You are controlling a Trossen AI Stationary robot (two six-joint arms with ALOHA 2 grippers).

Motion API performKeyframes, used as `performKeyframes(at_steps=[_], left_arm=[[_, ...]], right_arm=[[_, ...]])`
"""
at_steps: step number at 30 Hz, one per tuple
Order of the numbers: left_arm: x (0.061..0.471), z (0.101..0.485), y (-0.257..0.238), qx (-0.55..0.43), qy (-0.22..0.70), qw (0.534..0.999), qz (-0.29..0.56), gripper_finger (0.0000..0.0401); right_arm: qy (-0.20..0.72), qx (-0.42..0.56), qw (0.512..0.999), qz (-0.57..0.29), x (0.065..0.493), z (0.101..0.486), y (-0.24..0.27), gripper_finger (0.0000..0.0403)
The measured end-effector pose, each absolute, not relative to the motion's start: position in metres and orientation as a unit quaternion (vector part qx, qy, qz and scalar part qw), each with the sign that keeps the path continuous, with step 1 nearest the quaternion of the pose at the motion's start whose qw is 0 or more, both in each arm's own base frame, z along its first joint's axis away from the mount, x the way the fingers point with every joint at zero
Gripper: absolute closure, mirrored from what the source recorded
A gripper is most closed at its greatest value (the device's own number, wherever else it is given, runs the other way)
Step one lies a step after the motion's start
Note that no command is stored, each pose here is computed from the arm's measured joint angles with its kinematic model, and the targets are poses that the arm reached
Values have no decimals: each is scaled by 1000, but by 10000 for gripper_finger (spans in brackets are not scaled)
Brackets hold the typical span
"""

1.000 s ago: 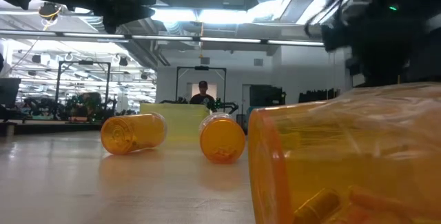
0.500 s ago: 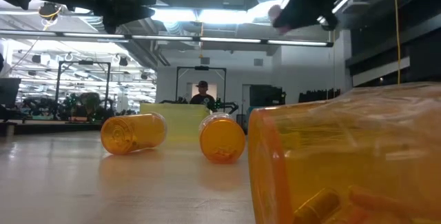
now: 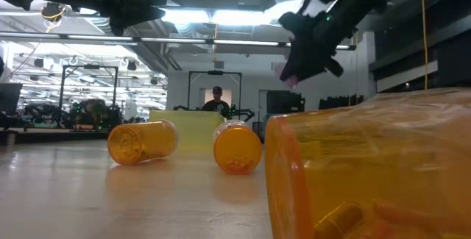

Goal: Pick and place medicine bottles into bin by pill shape (circle, oval)
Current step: Put the purple pill bottle into the blue bin

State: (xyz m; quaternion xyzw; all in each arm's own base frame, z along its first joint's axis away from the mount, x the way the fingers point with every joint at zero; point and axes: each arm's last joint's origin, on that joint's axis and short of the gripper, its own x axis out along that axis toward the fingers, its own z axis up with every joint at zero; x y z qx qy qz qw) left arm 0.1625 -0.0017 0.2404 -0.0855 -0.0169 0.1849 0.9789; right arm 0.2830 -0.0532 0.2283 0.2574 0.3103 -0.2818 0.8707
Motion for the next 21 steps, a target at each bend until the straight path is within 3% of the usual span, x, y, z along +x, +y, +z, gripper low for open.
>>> performKeyframes(at_steps=[8, 21], left_arm=[[162, 240, -2, -85, -17, 979, 185, 236], [162, 240, -2, -85, -17, 979, 185, 236]], right_arm=[[312, 268, 866, -284, 288, 221, -55, 280], [309, 271, 866, -285, 289, 221, -55, 276]])
